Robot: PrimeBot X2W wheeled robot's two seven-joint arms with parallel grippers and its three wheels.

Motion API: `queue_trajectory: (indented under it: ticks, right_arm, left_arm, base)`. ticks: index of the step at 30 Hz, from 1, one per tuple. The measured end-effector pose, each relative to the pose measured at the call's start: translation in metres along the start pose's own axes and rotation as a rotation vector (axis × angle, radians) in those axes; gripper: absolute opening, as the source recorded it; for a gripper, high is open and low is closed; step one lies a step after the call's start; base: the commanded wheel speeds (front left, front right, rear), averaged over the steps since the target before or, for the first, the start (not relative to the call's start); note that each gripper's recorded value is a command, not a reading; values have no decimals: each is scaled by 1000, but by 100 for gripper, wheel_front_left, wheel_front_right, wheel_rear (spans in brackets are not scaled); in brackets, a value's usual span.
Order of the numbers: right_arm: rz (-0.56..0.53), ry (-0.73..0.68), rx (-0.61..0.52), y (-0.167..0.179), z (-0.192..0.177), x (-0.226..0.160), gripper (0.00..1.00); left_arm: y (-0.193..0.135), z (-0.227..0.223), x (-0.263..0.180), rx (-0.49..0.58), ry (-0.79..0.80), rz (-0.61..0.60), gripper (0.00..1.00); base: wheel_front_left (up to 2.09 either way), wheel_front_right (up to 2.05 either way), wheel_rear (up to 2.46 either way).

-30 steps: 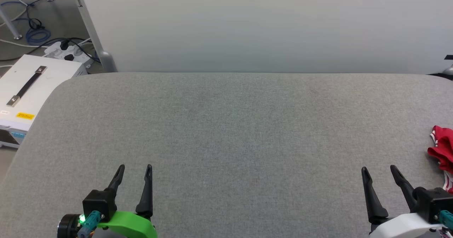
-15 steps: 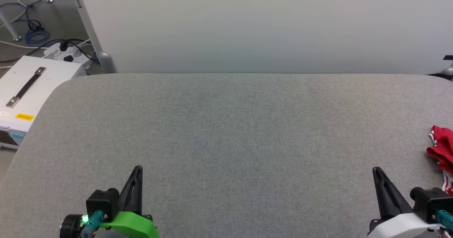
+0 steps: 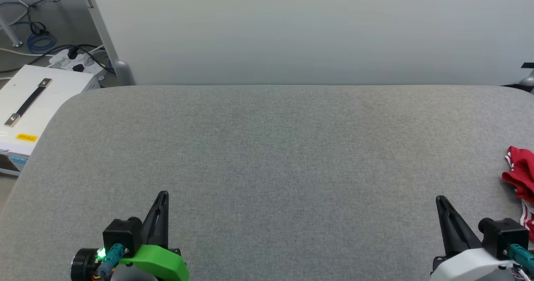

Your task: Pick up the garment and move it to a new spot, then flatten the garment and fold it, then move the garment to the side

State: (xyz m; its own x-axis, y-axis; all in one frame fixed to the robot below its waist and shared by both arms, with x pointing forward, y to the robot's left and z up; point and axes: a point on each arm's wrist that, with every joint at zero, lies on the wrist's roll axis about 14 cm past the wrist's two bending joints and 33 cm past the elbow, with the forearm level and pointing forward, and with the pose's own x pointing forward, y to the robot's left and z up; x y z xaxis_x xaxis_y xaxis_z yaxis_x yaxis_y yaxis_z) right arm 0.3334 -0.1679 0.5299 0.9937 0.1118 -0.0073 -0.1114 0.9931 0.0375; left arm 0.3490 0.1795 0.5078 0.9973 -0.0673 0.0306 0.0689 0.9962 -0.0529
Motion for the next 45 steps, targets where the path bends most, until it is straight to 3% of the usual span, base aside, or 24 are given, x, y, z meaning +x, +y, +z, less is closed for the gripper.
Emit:
queue_trajectory:
  ticks: [45]
  right_arm:
    - [5, 12, -30, 1, -5, 15, 0]
  left_arm:
    - [-4, 8, 11, 41, 10, 17, 0]
  base:
    - [0, 0, 0]
